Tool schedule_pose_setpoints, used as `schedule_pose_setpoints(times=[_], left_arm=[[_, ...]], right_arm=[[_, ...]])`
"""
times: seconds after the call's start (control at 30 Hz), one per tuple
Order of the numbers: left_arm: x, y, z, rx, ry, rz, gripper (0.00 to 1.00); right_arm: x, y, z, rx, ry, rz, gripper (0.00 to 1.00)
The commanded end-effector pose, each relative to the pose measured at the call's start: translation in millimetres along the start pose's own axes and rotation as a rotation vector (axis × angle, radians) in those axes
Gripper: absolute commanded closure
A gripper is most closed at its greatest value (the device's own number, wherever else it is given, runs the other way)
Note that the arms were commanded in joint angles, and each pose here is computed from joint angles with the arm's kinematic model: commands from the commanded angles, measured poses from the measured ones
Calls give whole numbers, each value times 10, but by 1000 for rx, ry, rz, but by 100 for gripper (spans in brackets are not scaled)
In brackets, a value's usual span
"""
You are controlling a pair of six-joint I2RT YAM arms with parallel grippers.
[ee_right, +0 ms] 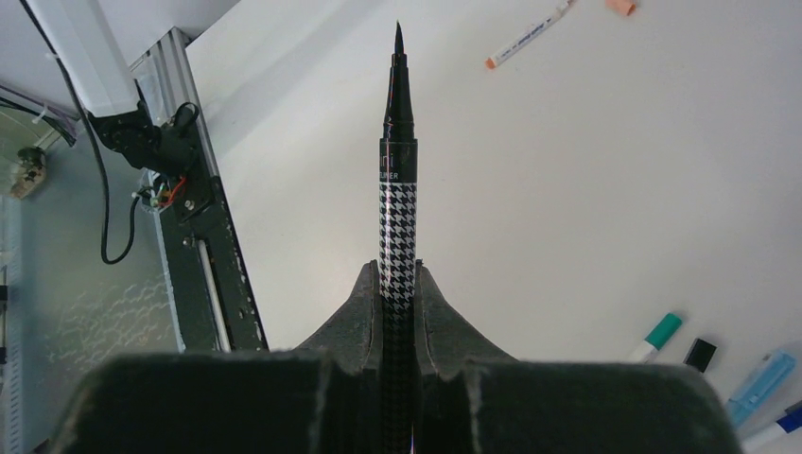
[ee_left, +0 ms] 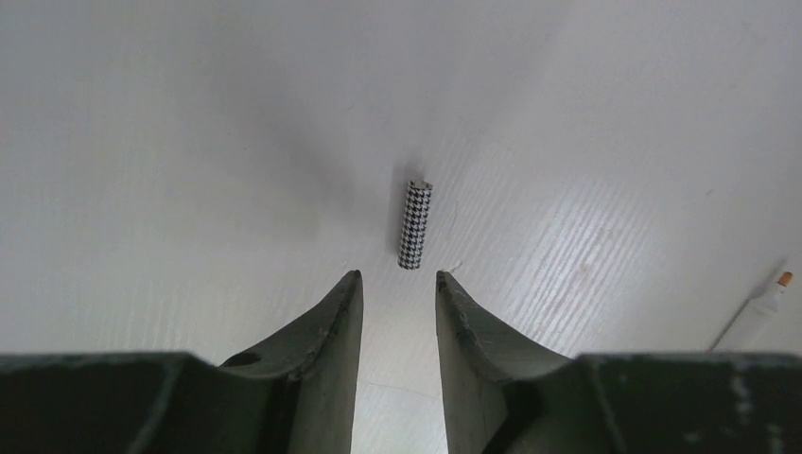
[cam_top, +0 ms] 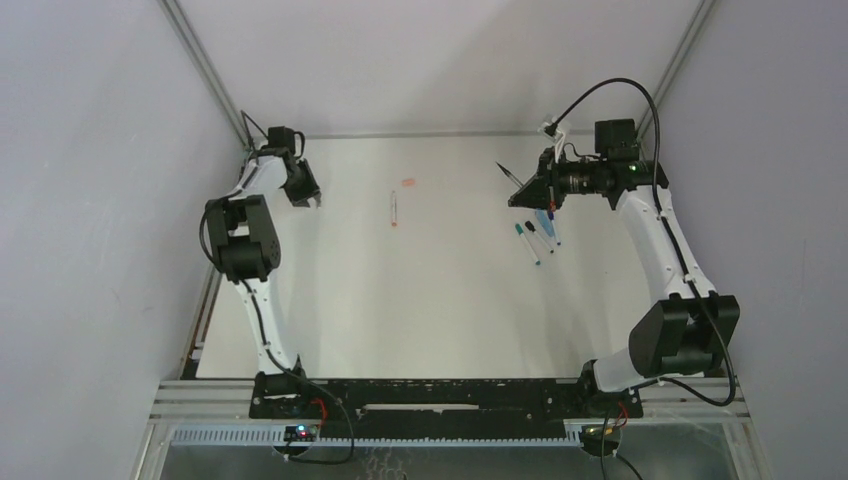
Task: Insert the pens into the pen caps
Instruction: Pick up the pen cap from the center of the board.
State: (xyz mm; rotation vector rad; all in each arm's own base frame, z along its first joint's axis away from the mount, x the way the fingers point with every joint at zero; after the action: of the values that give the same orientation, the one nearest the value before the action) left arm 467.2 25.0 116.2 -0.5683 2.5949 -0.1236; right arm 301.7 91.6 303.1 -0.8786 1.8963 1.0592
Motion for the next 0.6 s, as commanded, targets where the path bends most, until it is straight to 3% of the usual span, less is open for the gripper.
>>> schedule_pose_setpoints(times=[0.0,0.57], left_arm=[[-82,14,-24,-34,17,-5,63],[-197,-102,121,-52,40,11,63]], right_arm=[[-159,229,-134,-28,-55,-45,100],[-10,272,-60,-35,-14,110,100]])
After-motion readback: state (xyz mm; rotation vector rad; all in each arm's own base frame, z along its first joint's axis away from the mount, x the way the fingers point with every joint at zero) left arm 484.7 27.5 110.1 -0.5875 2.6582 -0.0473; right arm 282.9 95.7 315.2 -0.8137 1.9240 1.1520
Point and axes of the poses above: each gripper's point midway between its finger pads, its own z axis out along the fingers, its own y axis along the line the jaws close on, x = y × z, the point moved 8 cm from there along -z, back along the fingers, and after that the axes turned 1 degree about -z, right-handed, at the moved point
